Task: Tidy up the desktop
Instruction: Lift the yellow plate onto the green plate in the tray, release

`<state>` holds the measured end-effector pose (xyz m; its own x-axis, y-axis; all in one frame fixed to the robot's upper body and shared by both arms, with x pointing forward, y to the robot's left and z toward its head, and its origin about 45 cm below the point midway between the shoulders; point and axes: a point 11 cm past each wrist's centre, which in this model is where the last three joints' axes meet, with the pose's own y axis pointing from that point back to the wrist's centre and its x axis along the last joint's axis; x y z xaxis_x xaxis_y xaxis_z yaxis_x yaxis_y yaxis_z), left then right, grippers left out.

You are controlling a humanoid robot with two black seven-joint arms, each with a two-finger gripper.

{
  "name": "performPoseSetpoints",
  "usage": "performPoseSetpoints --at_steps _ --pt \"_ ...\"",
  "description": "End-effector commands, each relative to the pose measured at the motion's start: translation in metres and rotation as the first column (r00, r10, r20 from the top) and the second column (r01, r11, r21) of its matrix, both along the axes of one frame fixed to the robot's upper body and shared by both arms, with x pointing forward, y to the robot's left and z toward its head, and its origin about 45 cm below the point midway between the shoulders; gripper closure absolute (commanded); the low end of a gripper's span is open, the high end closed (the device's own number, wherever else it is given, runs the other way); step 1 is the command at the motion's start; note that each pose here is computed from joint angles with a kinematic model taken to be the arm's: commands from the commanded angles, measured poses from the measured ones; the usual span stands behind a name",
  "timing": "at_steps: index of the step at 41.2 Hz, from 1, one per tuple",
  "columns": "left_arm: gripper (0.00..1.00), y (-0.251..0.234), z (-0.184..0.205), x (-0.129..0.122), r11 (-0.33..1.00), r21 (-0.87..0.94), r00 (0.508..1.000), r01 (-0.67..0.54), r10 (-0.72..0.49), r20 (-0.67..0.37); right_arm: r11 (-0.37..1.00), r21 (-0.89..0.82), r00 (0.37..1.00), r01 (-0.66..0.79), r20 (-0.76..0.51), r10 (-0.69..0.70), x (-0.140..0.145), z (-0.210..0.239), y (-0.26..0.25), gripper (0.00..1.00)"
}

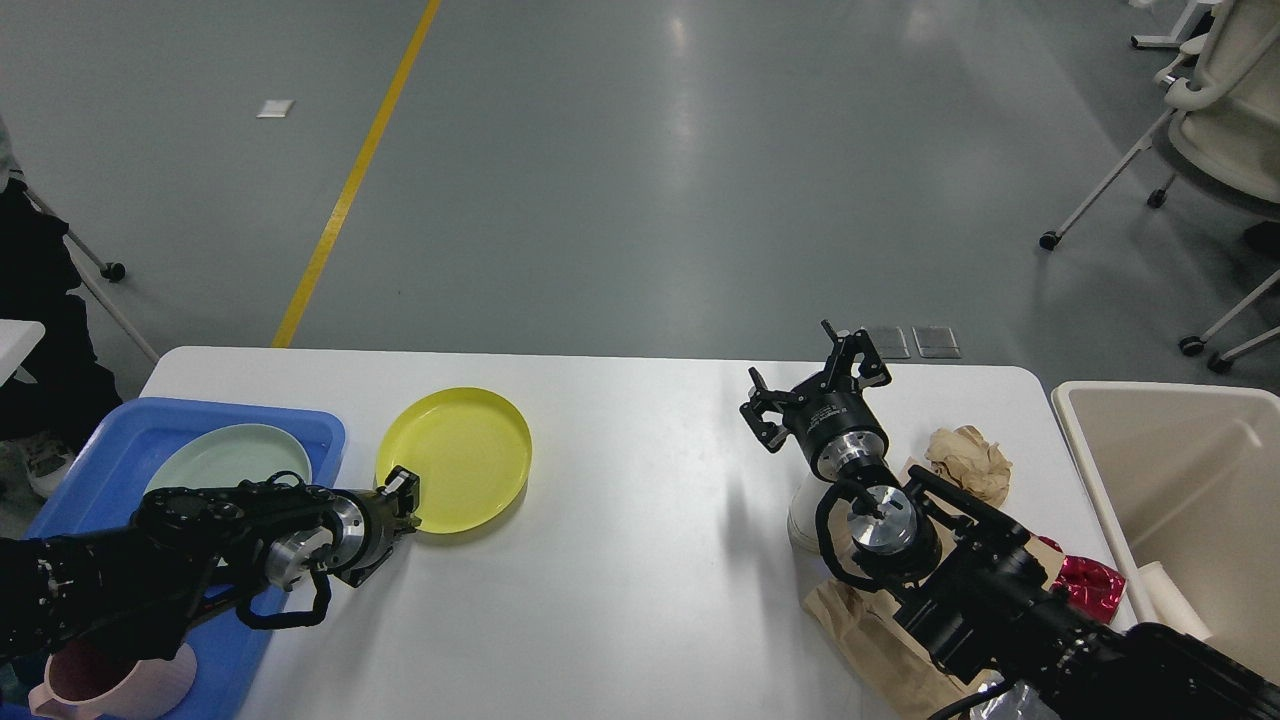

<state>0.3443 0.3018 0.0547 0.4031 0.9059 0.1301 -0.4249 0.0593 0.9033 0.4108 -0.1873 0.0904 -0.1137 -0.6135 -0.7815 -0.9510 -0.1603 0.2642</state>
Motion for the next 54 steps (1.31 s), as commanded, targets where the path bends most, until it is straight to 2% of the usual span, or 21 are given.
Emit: performPoseSetpoints --at_steps 1,8,11,15,17,23,29,32,36,45,54 --pt "1.00 0.015 0.017 -0.005 0.996 -0.041 0.994 0.083 -0.085 -0.063 1.000 0.000 1.000 0.000 0.000 0.000 0.000 0.000 0.000 0.00" --pt "1.00 0.053 0.090 0.005 0.944 -0.134 0.945 0.301 -0.315 -0.093 1.000 0.000 1.000 0.000 0.000 0.000 0.000 0.000 0.000 0.00" --pt "1.00 0.078 0.135 0.005 0.882 -0.133 0.867 0.452 -0.469 -0.166 1.000 0.000 1.000 0.000 0.000 0.000 0.000 0.000 0.000 0.00" --pt "1.00 0.106 0.186 0.005 0.824 -0.115 0.802 0.555 -0.566 -0.191 1.000 0.000 1.000 0.000 0.000 0.000 0.000 0.000 0.000 0.00" --pt "1.00 0.123 0.211 0.005 0.819 -0.085 0.798 0.568 -0.573 -0.186 1.000 0.000 1.000 0.000 0.000 0.000 0.000 0.000 0.000 0.00" --pt "1.00 0.170 0.268 0.008 0.850 0.086 0.851 0.521 -0.508 -0.136 1.000 0.000 1.000 0.000 0.000 0.000 0.000 0.000 0.000 0.00" --pt "1.00 0.201 0.268 0.004 0.857 0.174 0.870 0.485 -0.453 -0.195 1.000 0.000 1.000 0.000 0.000 0.000 0.000 0.000 0.000 0.00" --pt "1.00 0.215 0.245 -0.009 0.874 0.159 0.875 0.459 -0.414 -0.252 1.000 0.000 1.000 0.000 0.000 0.000 0.000 0.000 0.000 0.00" --pt "1.00 0.235 0.211 -0.017 0.905 0.234 0.921 0.354 -0.294 -0.257 1.000 0.000 1.000 0.000 0.000 0.000 0.000 0.000 0.000 0.00" --pt "1.00 0.222 0.135 -0.016 0.895 0.365 0.956 0.255 -0.177 -0.235 1.000 0.000 1.000 0.000 0.000 0.000 0.000 0.000 0.000 0.00" --pt "1.00 0.211 0.108 -0.013 0.879 0.418 0.965 0.231 -0.150 -0.217 1.000 0.000 1.000 0.000 0.000 0.000 0.000 0.000 0.000 0.00"
